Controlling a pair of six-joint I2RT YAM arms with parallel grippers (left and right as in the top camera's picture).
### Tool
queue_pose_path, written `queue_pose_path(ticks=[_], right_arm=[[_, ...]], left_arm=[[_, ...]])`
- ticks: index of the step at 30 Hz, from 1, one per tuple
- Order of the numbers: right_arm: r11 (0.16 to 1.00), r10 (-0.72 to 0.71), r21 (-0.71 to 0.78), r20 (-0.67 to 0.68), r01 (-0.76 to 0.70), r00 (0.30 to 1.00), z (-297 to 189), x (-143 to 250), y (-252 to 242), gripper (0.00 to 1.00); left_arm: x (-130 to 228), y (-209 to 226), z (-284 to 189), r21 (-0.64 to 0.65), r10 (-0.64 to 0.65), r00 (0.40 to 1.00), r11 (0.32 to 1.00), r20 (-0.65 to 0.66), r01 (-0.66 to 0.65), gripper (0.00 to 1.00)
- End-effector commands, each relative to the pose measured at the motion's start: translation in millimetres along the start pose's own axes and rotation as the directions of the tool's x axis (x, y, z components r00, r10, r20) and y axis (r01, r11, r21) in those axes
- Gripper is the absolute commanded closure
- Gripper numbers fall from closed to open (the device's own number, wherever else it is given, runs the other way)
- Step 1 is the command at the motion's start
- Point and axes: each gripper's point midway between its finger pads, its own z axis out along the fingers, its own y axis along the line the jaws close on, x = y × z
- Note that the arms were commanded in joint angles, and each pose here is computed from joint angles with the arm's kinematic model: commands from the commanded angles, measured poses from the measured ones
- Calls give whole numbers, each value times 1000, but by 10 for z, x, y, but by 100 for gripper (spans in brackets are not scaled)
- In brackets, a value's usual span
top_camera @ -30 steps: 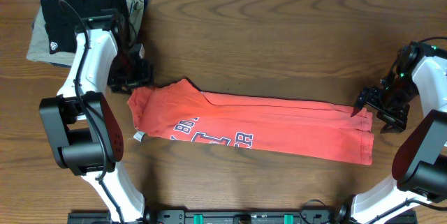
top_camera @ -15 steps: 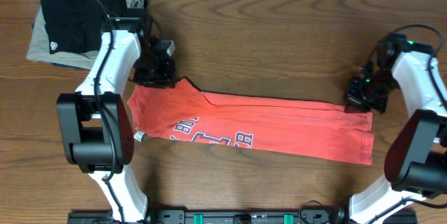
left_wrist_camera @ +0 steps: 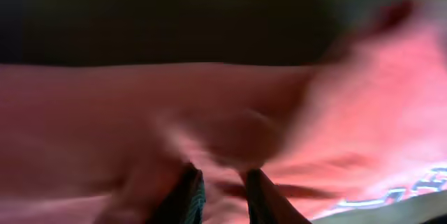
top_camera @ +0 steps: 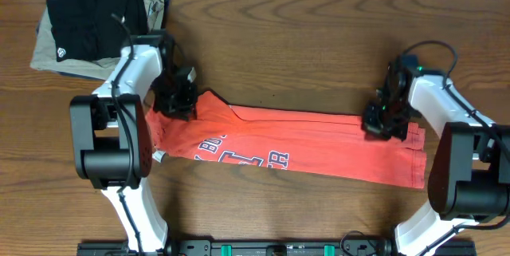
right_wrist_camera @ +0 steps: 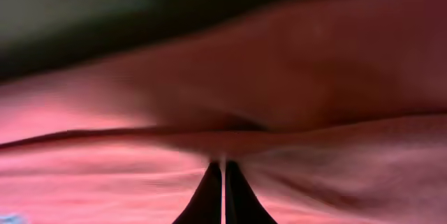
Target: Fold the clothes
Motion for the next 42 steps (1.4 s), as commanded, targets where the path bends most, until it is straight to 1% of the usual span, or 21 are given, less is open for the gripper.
queue_pose_path(ticks=[1, 3, 5, 8, 9, 11, 15, 17, 21, 24, 26, 27, 28, 29, 30, 31, 34, 35, 38, 42], right_arm=[[992, 91, 84, 5, -92, 996, 107, 67, -264, 97], [990, 113, 90, 7, -113, 994, 132, 69, -337, 97], [992, 91, 84, 21, -93, 996, 130, 22, -355, 96], [996, 53, 63, 74, -57, 996, 129, -119, -303, 93], [997, 47, 57, 93, -52, 995, 127, -164, -283, 92], [999, 20, 45, 136, -26, 990, 119, -271, -233, 91], [999, -17, 54, 216, 5, 976, 95, -466, -189, 83], [998, -29, 54, 225, 17, 974, 70, -498, -172, 84], [997, -52, 60, 208, 40, 977, -103, -523, -128, 81], [997, -50, 64, 196, 38, 979, -363, -565, -88, 72], [997, -44, 65, 201, 31, 979, -595, -619, -85, 65], [998, -34, 61, 207, 21, 978, -716, -653, -92, 58], [998, -25, 56, 213, 13, 977, -814, -678, -101, 41], [999, -16, 53, 219, 5, 976, -937, -703, -124, 18], [998, -22, 54, 221, 10, 975, -1006, -716, -150, 7], [999, -22, 54, 223, 10, 975, -1061, -727, -185, 1], [998, 27, 45, 221, -38, 975, -1103, -748, -362, 1], [997, 51, 38, 212, -60, 976, -1070, -742, -438, 1], [995, 103, -24, 181, -101, 978, -905, -703, -554, 1], [988, 58, -150, 120, -40, 991, -586, -552, -483, 1]], left_arm=[[137, 285, 163, -14, -90, 994, 996, -56, 89, 77], [174, 407, 202, -6, -144, 988, 990, -56, 144, 77], [199, 525, 204, 3, -186, 981, 982, -53, 187, 77], [210, 687, 166, 16, -252, 967, 967, -43, 253, 77], [214, 741, 152, 21, -275, 961, 961, -39, 276, 79], [224, 839, 124, 31, -327, 944, 944, -34, 328, 80], [256, 1009, 73, 49, -404, 914, 913, -26, 405, 80], [279, 1093, 39, 59, -431, 902, 900, -21, 431, 80], [317, 1200, -81, 75, -465, 885, 883, 5, 464, 81], [315, 1180, -235, 91, -465, 884, 884, 46, 459, 81], [274, 1081, -366, 134, -451, 889, 889, 84, 438, 81], [246, 995, -434, 171, -428, 898, 897, 103, 408, 81], [210, 886, -521, 218, -397, 909, 905, 128, 365, 81], [184, 786, -609, 257, -374, 914, 909, 154, 329, 76], [167, 724, -675, 276, -364, 915, 910, 175, 309, 68], [155, 682, -735, 284, -354, 914, 913, 196, 293, 57], [139, 614, -863, 277, -328, 911, 926, 248, 258, 30], [139, 601, -882, 275, -324, 911, 928, 255, 253, 25], [142, 591, -883, 275, -322, 912, 928, 255, 251, 21], [146, 558, -872, 274, -318, 915, 929, 248, 248, 18]])
